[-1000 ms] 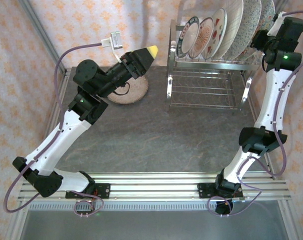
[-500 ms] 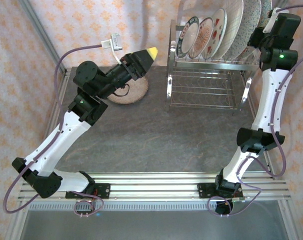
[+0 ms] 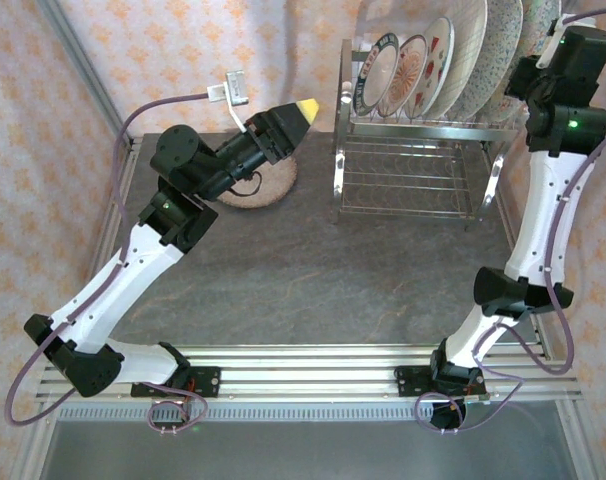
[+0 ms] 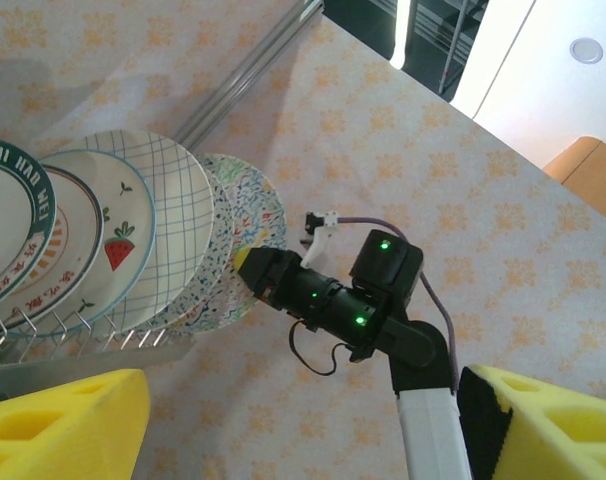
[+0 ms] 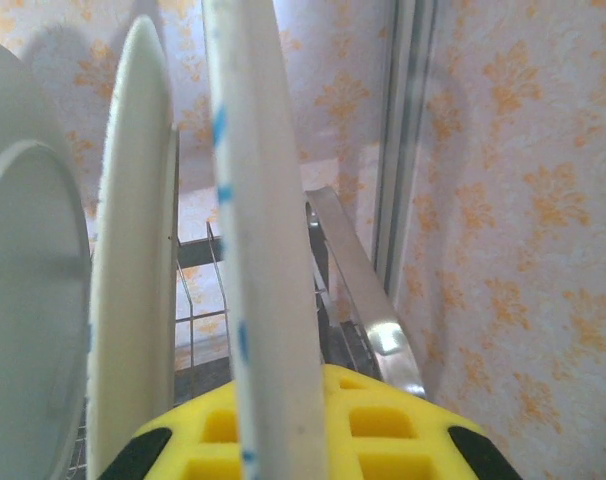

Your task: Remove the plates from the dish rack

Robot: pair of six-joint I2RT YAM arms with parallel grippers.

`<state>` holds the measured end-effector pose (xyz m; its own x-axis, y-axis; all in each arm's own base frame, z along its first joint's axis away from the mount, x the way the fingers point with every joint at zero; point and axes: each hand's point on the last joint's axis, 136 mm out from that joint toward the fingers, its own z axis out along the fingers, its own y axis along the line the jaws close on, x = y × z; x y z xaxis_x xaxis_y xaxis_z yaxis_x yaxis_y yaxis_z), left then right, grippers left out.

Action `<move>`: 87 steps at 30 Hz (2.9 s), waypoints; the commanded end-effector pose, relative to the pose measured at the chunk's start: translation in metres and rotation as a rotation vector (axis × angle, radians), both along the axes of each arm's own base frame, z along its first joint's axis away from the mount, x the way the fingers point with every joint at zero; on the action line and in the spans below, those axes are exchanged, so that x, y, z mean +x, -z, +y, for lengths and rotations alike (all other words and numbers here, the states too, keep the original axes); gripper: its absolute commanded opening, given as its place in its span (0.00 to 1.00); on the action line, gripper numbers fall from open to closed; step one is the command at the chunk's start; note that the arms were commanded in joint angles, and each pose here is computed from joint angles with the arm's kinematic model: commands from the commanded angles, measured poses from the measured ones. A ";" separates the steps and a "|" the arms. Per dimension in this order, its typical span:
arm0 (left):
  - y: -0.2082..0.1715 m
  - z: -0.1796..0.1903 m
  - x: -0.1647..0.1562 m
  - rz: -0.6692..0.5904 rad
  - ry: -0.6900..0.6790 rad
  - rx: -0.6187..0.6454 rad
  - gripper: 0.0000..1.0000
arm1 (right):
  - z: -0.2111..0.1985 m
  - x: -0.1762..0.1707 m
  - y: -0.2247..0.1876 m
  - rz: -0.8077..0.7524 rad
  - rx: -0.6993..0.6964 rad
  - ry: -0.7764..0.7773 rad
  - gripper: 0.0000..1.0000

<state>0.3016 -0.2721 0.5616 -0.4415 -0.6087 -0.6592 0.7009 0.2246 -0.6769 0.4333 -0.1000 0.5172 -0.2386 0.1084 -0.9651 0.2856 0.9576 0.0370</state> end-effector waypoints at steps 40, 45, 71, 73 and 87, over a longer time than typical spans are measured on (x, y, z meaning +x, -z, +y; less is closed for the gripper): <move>0.094 -0.147 -0.007 0.419 0.278 -0.021 0.69 | 0.013 -0.202 -0.051 -0.163 0.191 0.209 0.00; 0.113 -0.190 -0.016 0.484 0.359 -0.016 0.67 | 0.019 -0.220 -0.037 -0.140 0.276 0.222 0.00; 0.127 -0.280 -0.028 0.635 0.556 -0.126 0.54 | 0.063 -0.247 0.008 -0.138 0.716 0.129 0.00; 0.126 -0.279 -0.027 0.633 0.554 -0.130 0.52 | 0.066 -0.245 0.013 -0.127 0.746 0.122 0.00; 0.077 -0.229 -0.034 0.502 0.551 -0.163 0.00 | 0.080 -0.243 0.001 -0.184 0.720 0.000 0.42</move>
<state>0.2878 -0.5191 0.4623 -0.9538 -0.2961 -0.0512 0.1182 -0.2129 -0.9699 0.1818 -0.0273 0.4927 -0.0907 0.7824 -0.6161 0.3266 0.6078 0.7238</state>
